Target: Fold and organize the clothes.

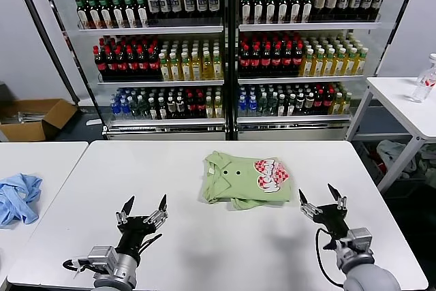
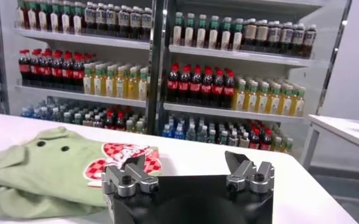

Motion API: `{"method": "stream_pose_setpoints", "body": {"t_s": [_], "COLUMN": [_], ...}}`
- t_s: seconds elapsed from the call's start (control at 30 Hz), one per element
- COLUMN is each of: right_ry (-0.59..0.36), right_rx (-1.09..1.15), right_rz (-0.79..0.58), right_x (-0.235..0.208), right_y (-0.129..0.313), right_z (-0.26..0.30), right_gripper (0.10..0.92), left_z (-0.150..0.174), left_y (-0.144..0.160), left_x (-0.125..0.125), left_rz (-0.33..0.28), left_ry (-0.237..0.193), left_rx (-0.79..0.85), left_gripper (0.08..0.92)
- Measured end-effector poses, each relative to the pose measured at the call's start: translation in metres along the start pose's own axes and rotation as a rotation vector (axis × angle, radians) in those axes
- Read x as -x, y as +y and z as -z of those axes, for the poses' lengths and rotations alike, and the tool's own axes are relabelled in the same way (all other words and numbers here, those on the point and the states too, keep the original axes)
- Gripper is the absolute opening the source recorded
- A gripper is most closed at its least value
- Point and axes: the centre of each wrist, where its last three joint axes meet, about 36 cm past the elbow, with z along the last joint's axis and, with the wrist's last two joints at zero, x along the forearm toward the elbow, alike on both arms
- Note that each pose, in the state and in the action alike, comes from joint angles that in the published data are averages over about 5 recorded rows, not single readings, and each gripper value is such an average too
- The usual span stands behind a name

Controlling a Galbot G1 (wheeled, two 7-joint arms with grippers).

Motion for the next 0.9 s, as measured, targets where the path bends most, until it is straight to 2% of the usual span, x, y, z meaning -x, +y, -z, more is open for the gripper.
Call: {"method": "stream_pose_setpoints", "body": {"t_s": [0.37,0.9], "right_ry": [-0.023,-0.06], "right_rx": [0.005,-0.005], "right_rz": [-0.014,-0.01], "right_x": [-0.037,-0.055], "right_y": [0.008,0.015], "right_z": [0.014,0.028], "right_gripper": [0.822,0.823], "left_z": [0.001,0.002], "left_y": [0.001,-0.001], "left_x": [-0.005,-0.013], "left_rz": [0.013,0.021], "left_ry": [-0.008,-0.034], "left_rx": [0.016,0.038], "left_gripper": [0.823,0.823]}}
